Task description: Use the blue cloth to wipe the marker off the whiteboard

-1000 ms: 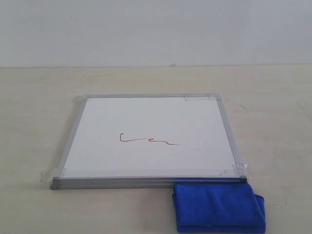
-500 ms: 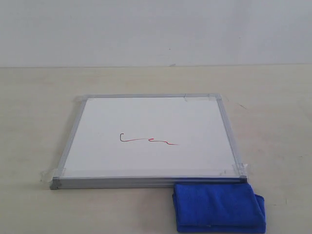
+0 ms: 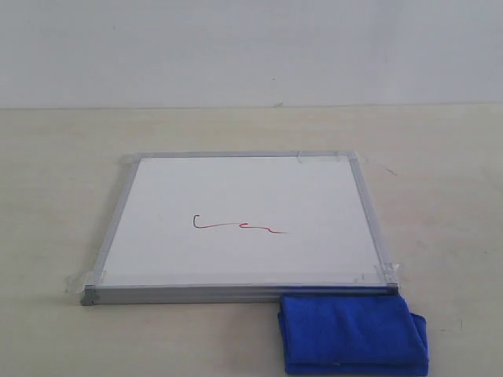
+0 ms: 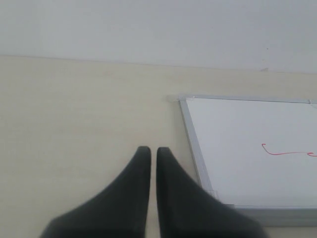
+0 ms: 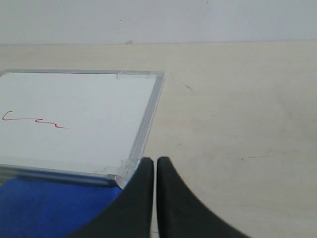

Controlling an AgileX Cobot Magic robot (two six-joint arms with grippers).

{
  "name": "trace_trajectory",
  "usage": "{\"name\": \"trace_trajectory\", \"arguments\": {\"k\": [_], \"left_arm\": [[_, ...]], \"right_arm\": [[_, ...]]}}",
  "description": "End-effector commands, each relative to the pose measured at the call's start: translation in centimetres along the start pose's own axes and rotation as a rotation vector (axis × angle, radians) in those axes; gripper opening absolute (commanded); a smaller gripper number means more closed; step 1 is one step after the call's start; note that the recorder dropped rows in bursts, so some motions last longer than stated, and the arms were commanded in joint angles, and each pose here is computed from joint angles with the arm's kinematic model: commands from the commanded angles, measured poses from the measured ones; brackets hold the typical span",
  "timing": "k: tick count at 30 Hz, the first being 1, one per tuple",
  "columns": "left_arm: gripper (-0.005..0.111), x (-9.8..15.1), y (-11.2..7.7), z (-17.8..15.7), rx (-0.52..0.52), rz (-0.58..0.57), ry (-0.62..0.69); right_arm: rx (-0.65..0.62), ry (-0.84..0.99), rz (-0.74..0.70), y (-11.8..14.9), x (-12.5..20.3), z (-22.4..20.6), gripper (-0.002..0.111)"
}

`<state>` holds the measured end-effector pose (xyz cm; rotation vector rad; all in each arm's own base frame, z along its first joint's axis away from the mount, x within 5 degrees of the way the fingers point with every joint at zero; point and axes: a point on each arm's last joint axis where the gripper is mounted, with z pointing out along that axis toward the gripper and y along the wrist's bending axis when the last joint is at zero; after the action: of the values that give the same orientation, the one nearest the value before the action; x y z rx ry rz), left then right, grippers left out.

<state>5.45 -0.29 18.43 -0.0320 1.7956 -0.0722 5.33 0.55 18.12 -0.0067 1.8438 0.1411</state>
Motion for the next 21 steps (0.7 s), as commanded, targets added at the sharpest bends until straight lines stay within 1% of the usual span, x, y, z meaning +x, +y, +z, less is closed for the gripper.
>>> {"name": "trace_trajectory", "arguments": {"k": [1,3,11,14,17,21], "left_arm": [[0.004,-0.2,0.0,-0.1,0.003,-0.003,-0.013],[0.004,-0.2,0.0,-0.1,0.003,-0.003,-0.013],[0.004,-0.2,0.0,-0.1,0.003,-0.003,-0.013],[0.004,-0.2,0.0,-0.1,0.003,-0.003,-0.013],[0.004,-0.2,0.0,-0.1,0.003,-0.003,-0.013],[0.004,-0.2,0.0,-0.1,0.003,-0.003,-0.013]], "right_arm": [[-0.017,-0.015,0.078,0.2,-0.1,0.0,0.000],[-0.018,-0.030,0.084,0.2,-0.3,-0.1,0.000],[-0.066,-0.297,0.104,1.0,-8.3,-4.1,0.000],[-0.081,-0.371,0.122,1.2,-10.3,-5.7,0.000],[-0.095,-0.423,0.147,1.4,-11.7,-6.9,0.000],[-0.104,-0.478,0.146,1.5,-12.7,-7.8,0.000]]}}
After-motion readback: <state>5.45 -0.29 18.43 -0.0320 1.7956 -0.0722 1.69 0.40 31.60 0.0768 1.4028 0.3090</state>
